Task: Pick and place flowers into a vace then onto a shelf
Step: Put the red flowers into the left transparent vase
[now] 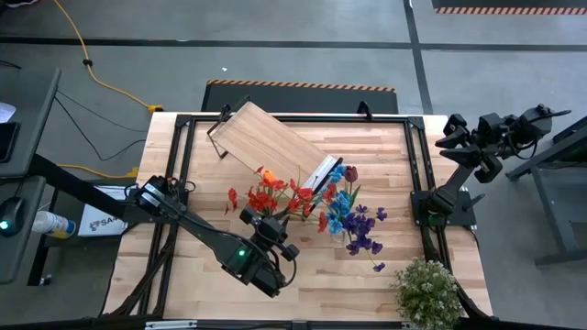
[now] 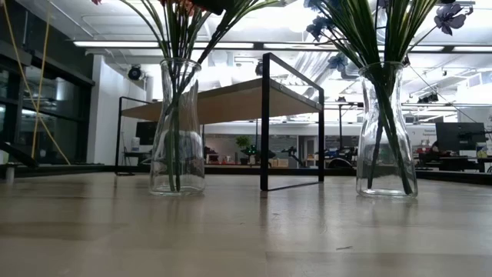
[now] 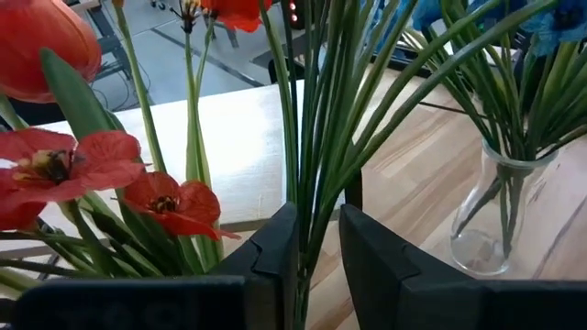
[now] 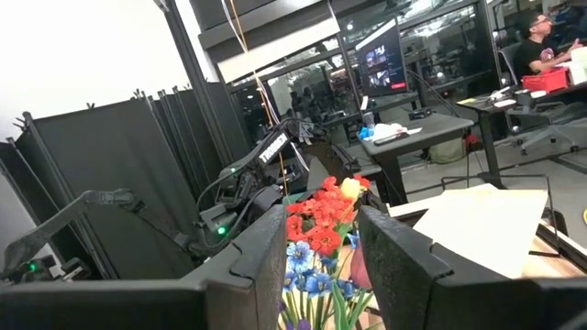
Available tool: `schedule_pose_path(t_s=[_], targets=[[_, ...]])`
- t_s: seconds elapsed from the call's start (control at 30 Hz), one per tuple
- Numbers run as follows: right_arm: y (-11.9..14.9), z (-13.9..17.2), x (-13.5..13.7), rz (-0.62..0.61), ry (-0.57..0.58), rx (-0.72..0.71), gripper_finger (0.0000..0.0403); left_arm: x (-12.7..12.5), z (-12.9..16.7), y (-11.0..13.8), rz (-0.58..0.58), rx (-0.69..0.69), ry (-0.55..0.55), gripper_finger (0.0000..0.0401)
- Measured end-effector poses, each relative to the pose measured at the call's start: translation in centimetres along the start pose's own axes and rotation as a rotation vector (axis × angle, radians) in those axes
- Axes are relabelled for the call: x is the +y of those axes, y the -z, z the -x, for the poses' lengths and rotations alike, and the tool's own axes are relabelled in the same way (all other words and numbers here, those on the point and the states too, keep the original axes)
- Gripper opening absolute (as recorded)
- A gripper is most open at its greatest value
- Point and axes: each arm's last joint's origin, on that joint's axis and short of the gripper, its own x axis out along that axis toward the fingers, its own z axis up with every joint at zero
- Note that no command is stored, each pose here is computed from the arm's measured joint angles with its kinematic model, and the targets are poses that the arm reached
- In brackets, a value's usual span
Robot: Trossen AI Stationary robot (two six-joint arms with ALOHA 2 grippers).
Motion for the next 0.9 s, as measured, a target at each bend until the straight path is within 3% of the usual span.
schedule_pose_path(t_s=[0.9], targets=[[0.00,0.00,0.00,0.000,0.000,0.000,0.0130,-0.06,0.01,0.24,0.031,0.084,0.021,0.0118]])
